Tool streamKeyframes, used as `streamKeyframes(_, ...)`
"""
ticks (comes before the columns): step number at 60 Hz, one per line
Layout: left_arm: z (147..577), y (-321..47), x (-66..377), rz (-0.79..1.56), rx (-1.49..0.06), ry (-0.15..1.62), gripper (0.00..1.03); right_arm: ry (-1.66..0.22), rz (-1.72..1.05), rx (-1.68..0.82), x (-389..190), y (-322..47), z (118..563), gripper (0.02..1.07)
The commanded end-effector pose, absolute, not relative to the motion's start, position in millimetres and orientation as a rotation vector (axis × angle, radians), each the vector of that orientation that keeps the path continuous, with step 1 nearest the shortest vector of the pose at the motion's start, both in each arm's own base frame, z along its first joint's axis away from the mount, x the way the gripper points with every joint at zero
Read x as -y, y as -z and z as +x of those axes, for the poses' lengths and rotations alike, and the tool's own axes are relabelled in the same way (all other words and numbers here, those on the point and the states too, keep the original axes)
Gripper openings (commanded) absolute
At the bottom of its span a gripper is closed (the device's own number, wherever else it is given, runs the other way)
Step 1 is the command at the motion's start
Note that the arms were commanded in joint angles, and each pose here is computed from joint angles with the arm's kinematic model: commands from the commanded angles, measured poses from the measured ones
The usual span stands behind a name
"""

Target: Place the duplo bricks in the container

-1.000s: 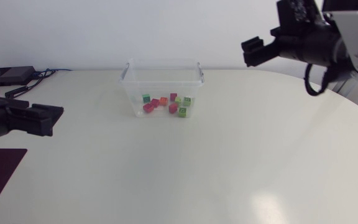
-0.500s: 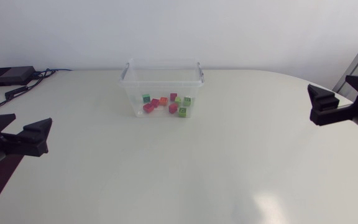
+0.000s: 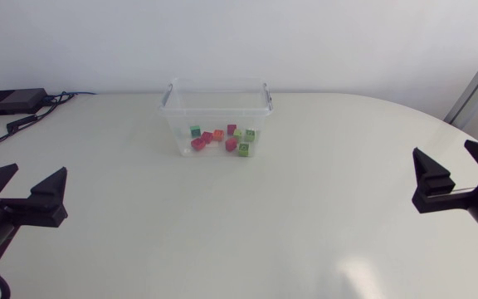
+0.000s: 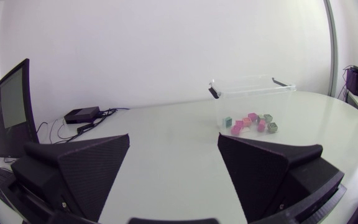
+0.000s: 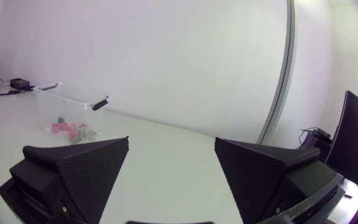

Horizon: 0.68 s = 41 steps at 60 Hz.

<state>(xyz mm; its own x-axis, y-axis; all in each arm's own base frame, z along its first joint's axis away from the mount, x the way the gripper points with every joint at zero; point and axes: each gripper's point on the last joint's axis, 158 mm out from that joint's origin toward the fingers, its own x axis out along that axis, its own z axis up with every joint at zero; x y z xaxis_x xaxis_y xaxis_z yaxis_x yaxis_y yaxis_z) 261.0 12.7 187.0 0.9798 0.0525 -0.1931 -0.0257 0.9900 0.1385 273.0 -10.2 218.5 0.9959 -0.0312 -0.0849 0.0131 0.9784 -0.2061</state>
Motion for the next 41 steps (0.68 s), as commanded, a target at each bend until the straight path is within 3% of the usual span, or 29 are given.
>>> streamKeyframes(1, 259.7, -177.4, -8.6, 0.104, -0.182, -0.026, 0.99, 0.016, -0.157, -0.098, 7.4, -201.8, 268.9, 1.02)
streamKeyframes(41, 254.2, -150.2, 3.2, -0.001, -0.061, 0.017, 0.99, 0.01, 0.0, -0.057, 1.9, -149.1, 254.4, 0.99)
